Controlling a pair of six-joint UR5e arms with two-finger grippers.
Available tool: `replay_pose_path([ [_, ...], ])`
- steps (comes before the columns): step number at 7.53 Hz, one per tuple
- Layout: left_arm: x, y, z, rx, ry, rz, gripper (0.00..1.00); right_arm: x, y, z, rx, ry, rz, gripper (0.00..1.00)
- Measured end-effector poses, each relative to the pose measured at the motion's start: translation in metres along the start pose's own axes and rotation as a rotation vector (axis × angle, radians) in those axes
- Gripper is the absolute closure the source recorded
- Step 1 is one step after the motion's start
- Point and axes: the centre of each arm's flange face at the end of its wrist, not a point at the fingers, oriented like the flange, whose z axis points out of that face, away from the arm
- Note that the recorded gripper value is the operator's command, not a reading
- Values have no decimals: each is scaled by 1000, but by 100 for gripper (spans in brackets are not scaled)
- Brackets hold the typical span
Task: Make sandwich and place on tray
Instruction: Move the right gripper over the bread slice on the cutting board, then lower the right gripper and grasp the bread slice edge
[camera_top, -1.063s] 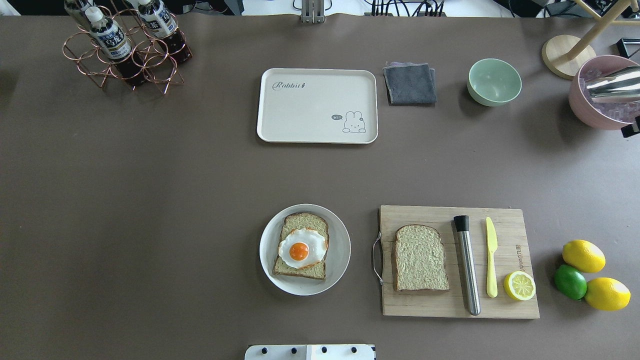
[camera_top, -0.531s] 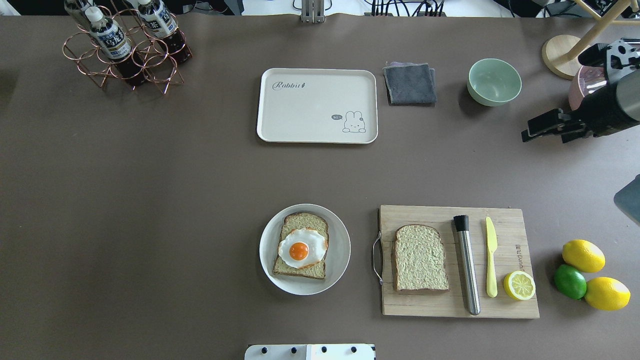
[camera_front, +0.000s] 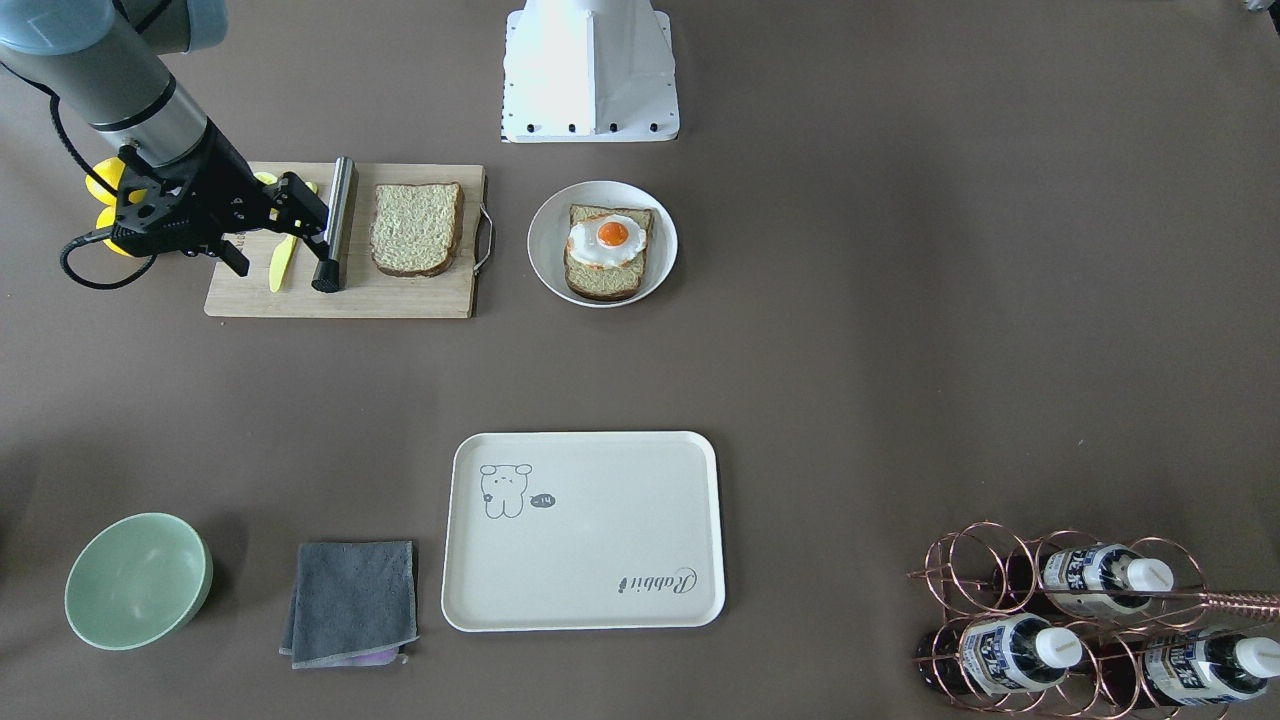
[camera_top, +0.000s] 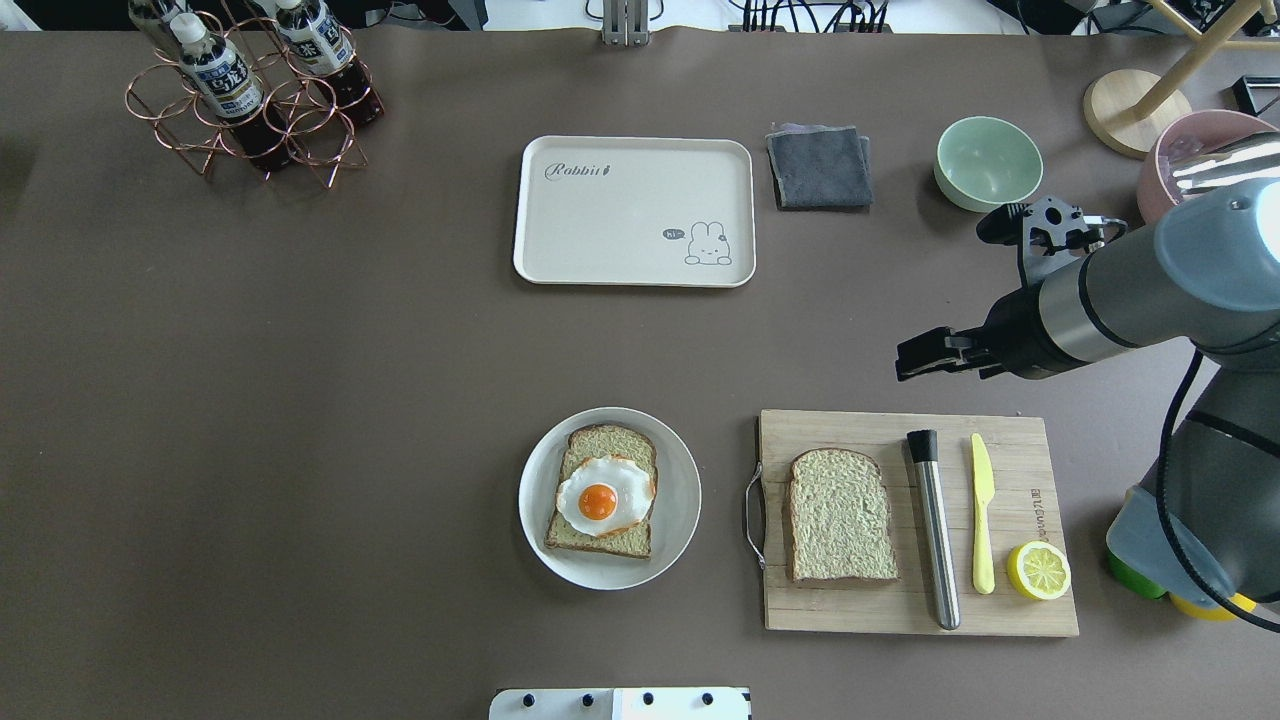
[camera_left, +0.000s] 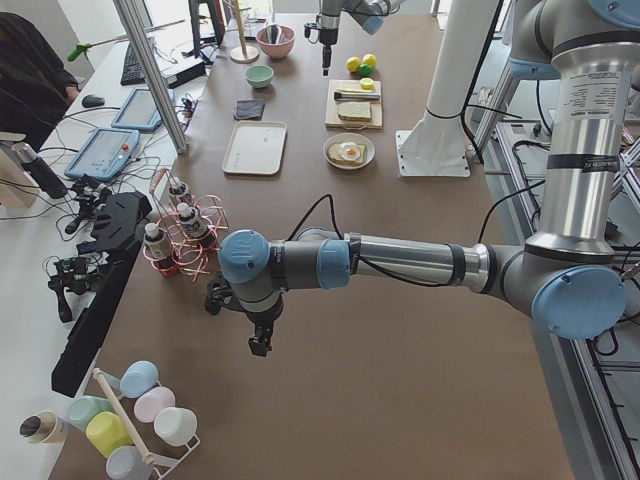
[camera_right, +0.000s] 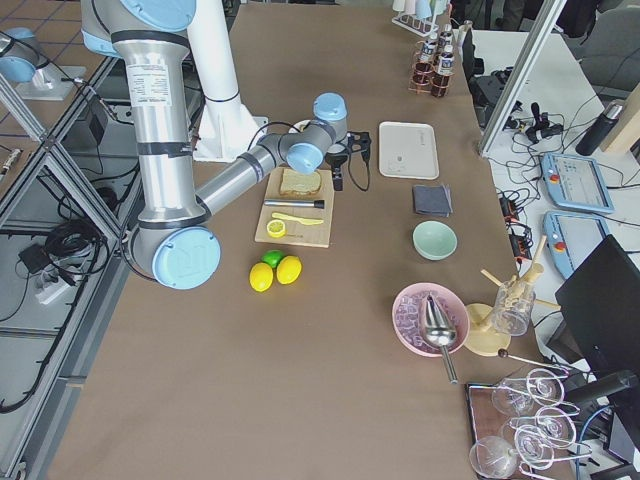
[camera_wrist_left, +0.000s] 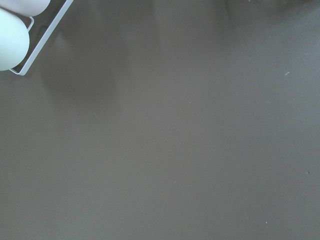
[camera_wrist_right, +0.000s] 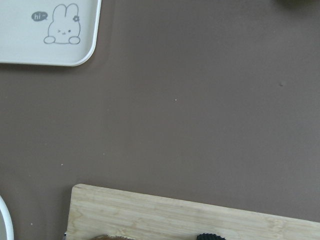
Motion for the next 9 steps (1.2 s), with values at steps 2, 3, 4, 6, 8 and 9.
replay_pose_path([
  [2,0,0,0,0,0,-1,2,-26,27,23,-36,-1,-12,1],
  [3,0,-1,0,0,0,-1,2,-37,42,36,-43,7,-6,1],
  [4,0,-1,-1,1,0,0,2,-48,56,47,-50,12,10,3],
  [6,2,-4,-3,5,-1,4,2,-63,85,69,-40,37,10,23],
  [8,3,-5,-4,7,-2,8,2,-67,99,76,-44,37,10,23],
  [9,4,-7,-5,9,-2,9,2,-60,107,79,-45,19,1,23],
])
